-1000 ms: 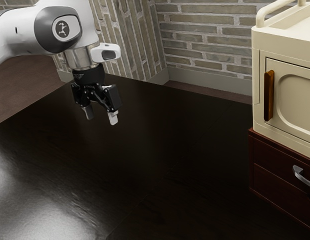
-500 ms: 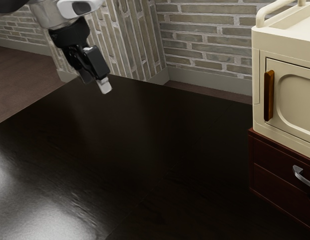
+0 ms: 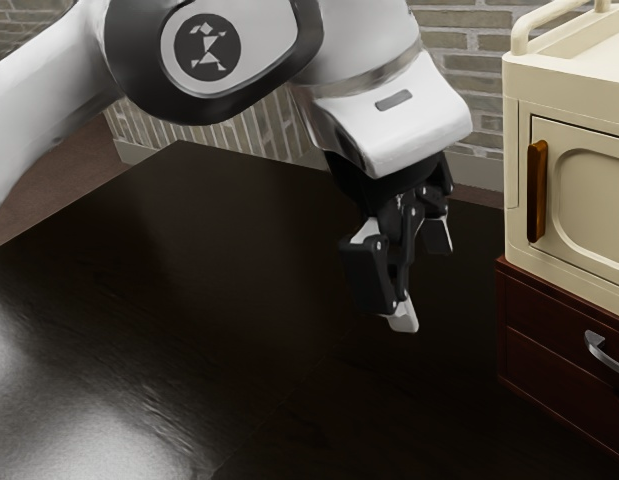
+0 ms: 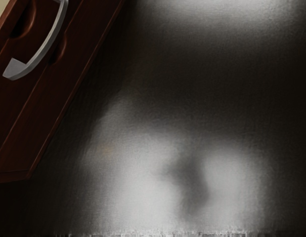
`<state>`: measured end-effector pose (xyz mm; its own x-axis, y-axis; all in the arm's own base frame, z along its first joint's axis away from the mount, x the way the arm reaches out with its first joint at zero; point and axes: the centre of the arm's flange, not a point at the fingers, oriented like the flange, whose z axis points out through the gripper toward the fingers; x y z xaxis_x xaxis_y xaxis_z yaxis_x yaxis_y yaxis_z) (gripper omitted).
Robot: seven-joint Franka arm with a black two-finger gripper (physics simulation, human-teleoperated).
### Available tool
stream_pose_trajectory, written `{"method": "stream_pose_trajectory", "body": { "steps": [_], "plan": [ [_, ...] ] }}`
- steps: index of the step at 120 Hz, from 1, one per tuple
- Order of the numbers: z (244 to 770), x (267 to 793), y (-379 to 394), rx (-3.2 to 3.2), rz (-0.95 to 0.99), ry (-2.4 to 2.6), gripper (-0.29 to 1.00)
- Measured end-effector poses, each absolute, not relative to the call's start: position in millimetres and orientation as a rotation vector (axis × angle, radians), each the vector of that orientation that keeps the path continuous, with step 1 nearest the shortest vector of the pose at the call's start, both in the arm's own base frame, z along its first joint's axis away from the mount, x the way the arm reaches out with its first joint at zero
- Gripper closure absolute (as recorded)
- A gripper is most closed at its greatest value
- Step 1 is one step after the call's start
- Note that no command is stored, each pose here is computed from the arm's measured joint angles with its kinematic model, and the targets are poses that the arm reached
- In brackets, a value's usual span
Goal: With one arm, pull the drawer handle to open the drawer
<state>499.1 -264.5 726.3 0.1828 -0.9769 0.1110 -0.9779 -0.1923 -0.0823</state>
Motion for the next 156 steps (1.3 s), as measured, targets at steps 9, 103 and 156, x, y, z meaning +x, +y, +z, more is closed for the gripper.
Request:
{"method": "stream_pose_trajectory", "body": {
  "steps": [9,103,156],
  "plan": [
    [709.2,501.4,-276.3,2.348,0.199,-2.111,0.00],
    [639.9,492.0,-341.9,1.906,0.247,-2.530,0.00],
    [584.5,516.8,-366.1,2.029,0.172,-2.424,0.00]
  ]
}}
